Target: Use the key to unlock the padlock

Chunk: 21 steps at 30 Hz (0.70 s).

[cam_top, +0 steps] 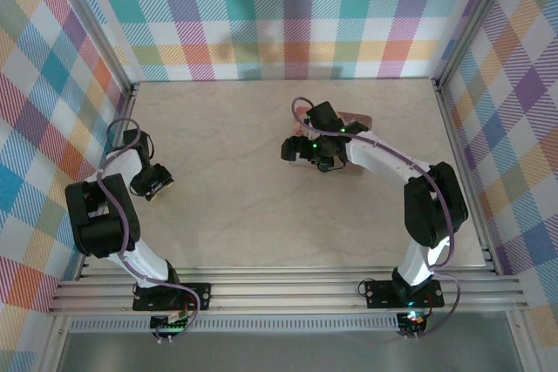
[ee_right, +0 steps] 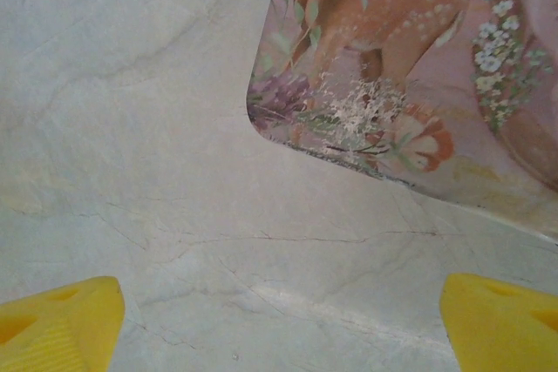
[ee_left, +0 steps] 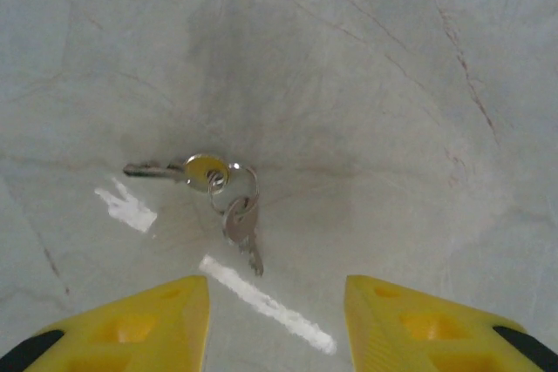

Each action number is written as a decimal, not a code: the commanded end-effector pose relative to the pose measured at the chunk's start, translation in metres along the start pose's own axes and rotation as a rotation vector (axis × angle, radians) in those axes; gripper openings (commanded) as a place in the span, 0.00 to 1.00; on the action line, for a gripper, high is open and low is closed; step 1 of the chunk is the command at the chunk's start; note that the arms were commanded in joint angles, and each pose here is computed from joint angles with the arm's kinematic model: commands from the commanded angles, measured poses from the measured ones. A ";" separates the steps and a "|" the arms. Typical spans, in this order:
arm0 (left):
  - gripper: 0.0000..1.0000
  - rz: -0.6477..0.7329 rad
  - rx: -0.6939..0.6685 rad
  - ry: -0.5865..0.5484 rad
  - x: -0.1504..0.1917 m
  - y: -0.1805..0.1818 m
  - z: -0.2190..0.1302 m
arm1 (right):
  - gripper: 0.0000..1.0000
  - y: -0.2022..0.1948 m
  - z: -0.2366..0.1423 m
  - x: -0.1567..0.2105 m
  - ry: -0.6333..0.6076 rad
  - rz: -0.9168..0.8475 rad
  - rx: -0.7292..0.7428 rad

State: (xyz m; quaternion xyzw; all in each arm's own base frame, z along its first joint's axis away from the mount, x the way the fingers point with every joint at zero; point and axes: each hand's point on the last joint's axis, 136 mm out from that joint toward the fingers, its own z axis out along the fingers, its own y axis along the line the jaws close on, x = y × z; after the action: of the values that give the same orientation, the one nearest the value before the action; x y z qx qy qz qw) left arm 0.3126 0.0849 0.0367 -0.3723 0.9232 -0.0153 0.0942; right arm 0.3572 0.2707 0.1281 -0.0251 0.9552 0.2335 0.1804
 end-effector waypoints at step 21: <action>0.04 -0.021 -0.029 -0.011 -0.008 0.007 0.009 | 0.94 0.004 -0.009 -0.018 -0.059 -0.041 0.025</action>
State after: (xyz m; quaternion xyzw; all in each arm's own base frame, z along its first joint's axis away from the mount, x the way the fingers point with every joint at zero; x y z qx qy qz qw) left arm 0.3118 0.1003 0.0194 -0.3823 0.9206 0.0209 0.0772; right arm 0.3686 0.2714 0.1333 -0.0350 0.9555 0.2186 0.1950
